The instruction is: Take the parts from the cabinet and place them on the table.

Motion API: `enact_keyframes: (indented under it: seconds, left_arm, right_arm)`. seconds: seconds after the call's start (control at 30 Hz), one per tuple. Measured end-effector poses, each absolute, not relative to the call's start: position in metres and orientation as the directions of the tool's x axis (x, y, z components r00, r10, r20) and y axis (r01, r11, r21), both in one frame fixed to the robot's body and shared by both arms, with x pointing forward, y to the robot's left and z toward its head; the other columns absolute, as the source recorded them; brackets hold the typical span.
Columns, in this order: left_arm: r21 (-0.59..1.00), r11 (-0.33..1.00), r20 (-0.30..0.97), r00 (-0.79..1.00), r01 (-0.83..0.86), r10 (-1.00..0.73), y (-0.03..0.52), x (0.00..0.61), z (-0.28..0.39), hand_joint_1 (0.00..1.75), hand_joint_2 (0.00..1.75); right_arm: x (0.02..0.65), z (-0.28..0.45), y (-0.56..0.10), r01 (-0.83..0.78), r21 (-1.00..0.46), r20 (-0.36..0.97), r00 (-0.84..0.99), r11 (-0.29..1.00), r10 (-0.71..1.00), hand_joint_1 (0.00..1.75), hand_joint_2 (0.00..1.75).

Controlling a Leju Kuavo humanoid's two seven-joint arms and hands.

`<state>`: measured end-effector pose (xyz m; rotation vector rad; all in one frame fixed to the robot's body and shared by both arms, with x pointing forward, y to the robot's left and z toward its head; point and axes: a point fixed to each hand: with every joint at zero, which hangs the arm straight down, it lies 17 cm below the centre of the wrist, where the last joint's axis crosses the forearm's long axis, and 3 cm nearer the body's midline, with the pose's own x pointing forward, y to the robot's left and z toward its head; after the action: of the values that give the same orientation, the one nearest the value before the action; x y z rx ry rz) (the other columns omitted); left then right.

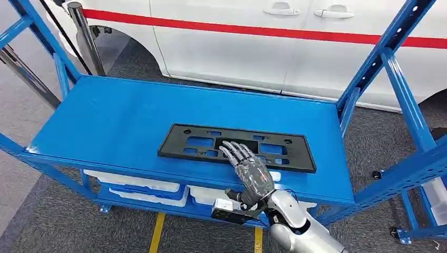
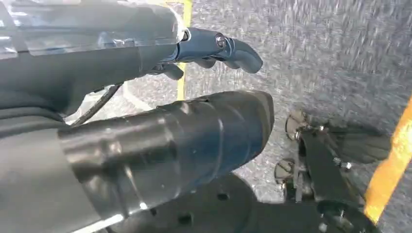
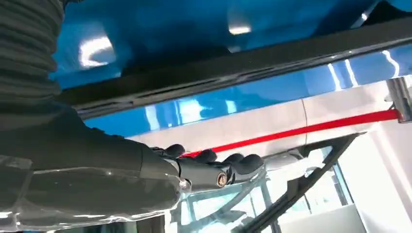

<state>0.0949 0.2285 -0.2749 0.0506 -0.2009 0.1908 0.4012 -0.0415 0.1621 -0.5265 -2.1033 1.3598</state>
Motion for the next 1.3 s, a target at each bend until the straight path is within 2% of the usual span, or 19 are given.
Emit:
enact_keyframes:
  seconds: [0.6,1.3]
  left_arm:
    - [0.036,0.977,0.207,0.958,-0.208,0.197,0.231,0.093,-0.275,0.00,0.00]
    - [0.051,0.972,0.193,0.957,-0.229,0.216,0.236,0.085,-0.277,0.00,0.00]
  right_arm:
    - [0.406,0.151,-0.042,0.015,-0.935,0.220,-0.760,0.356,0.611,0.00,1.75]
    - [0.432,0.133,-0.051,0.037,-0.974,0.130,-0.712,0.222,0.690,0.00,1.75]
